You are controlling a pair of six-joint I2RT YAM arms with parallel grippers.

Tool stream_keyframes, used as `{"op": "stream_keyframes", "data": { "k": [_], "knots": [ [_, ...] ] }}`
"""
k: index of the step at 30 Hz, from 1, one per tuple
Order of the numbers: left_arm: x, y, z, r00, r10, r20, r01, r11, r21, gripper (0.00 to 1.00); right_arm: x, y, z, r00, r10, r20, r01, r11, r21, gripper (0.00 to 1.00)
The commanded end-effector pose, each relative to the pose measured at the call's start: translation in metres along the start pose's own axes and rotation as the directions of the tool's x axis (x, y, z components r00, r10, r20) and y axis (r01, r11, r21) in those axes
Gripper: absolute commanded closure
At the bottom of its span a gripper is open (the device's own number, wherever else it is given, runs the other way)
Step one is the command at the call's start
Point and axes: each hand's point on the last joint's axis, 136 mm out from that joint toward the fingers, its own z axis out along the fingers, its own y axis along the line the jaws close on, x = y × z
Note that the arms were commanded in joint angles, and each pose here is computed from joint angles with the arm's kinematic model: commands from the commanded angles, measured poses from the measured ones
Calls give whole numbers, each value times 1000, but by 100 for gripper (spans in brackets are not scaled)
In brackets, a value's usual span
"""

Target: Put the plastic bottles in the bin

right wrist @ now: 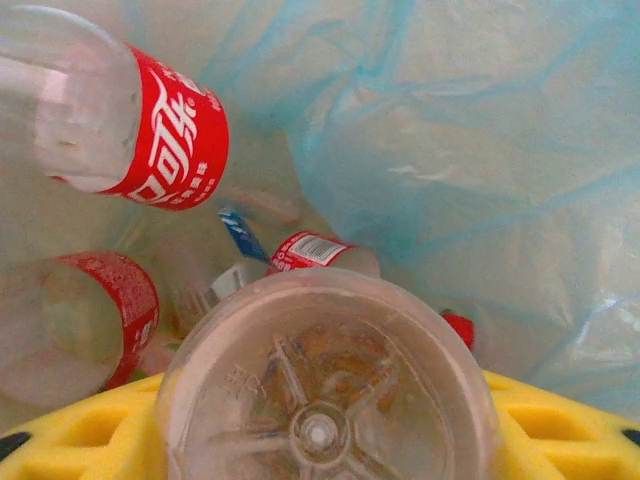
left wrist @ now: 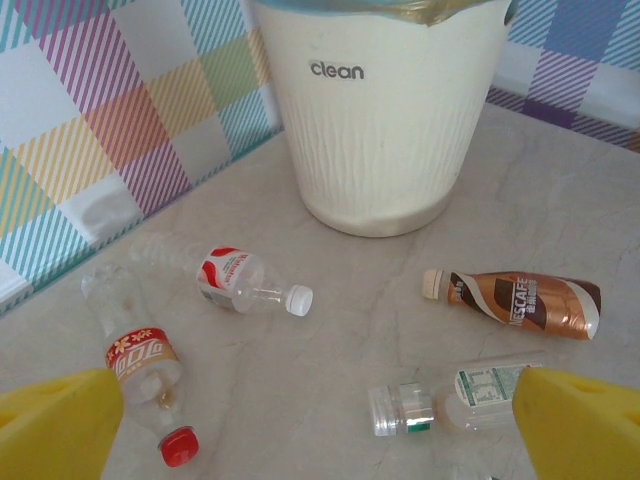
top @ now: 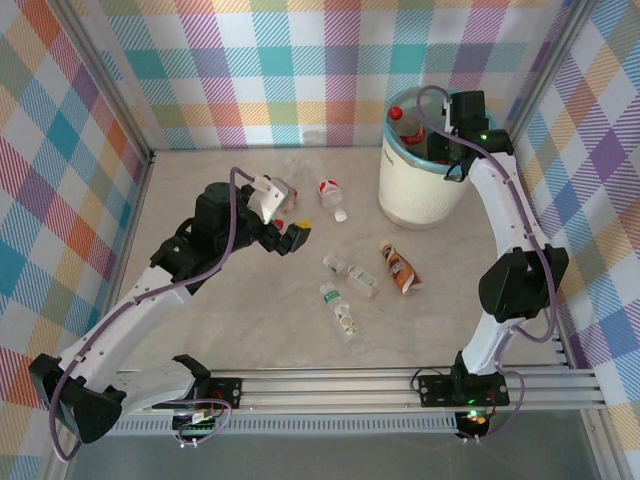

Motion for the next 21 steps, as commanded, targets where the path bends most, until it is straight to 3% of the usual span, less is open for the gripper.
{"op": "stream_keyframes", "data": {
  "k": [1, 10, 15, 21],
  "knots": [
    [8, 3, 2, 999, -22, -24, 21, 1000, -15, 0, 38, 6, 26, 987, 54, -152, -61, 997, -41, 49],
    [10, 3, 4, 999, -25, -35, 24, 1000, -10, 0, 40, 11, 31, 977, 84, -194, -102, 991, -84, 37],
    [8, 4, 5, 999, -30, -33, 29, 999, -13, 0, 10, 17, -5, 985, 134, -106, -149, 977, -155, 25],
    [11, 10, 8, 997, -53, -62, 50, 998, -48, 0, -17, 21, -52, 984, 175, 14, -168, 962, -216, 19]
  ]
}}
